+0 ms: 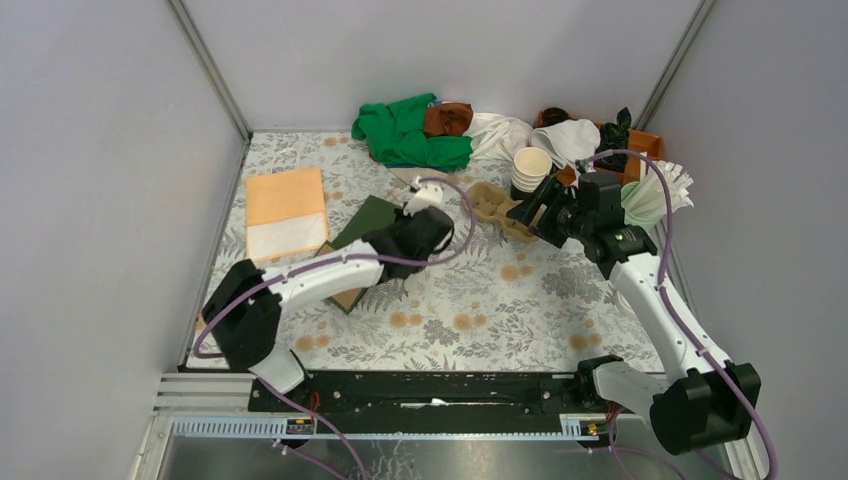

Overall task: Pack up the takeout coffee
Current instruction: Pick up the takeout bag from the center of the board, then open the takeout bag at the center of the board.

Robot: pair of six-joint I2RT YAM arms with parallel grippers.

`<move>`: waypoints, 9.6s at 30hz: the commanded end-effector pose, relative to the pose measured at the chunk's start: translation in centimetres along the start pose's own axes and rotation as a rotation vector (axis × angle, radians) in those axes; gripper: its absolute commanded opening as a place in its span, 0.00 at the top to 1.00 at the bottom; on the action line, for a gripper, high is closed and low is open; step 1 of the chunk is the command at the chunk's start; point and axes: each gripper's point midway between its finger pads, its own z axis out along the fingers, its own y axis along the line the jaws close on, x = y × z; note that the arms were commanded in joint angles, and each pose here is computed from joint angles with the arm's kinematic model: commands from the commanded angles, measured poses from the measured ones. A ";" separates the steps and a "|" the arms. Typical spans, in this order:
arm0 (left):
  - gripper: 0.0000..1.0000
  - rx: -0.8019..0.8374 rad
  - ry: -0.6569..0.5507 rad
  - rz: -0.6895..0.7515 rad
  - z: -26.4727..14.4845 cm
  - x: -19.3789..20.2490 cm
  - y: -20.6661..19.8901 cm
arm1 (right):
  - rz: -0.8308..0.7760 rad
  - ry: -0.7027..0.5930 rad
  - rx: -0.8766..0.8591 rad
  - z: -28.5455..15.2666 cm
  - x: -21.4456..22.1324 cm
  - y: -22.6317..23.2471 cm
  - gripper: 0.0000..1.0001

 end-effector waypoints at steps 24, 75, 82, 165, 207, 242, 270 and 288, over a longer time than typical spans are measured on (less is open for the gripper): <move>1.00 0.673 -0.061 -0.169 -10.5 4.9 -8.4 | 0.147 0.257 0.010 11.0 7.8 3.7 0.30; 0.25 0.896 -0.016 -0.707 -16.9 -12.3 -3.7 | -0.327 0.097 -0.426 -1.6 1.9 16.4 1.00; 0.38 0.881 0.026 -0.709 -15.6 -11.9 -5.1 | -0.344 0.102 -0.435 -1.6 2.7 16.6 1.00; 0.93 1.029 -0.127 -0.576 -19.4 -12.0 -1.8 | -0.500 0.265 -0.021 0.8 7.7 10.5 0.53; 0.50 0.383 0.497 -0.511 -3.0 12.3 0.3 | -0.478 0.088 -0.068 0.4 6.9 8.7 1.00; 0.09 0.599 0.305 -0.858 -3.4 14.0 4.0 | -0.544 0.046 0.100 0.3 4.9 5.8 1.00; 0.09 0.853 0.171 -0.766 -6.7 5.6 0.7 | -0.562 0.102 -0.012 0.6 6.1 7.6 1.00; 0.48 0.654 0.359 -0.765 -5.4 7.0 -1.7 | -0.551 0.100 -0.034 0.5 6.3 7.9 1.00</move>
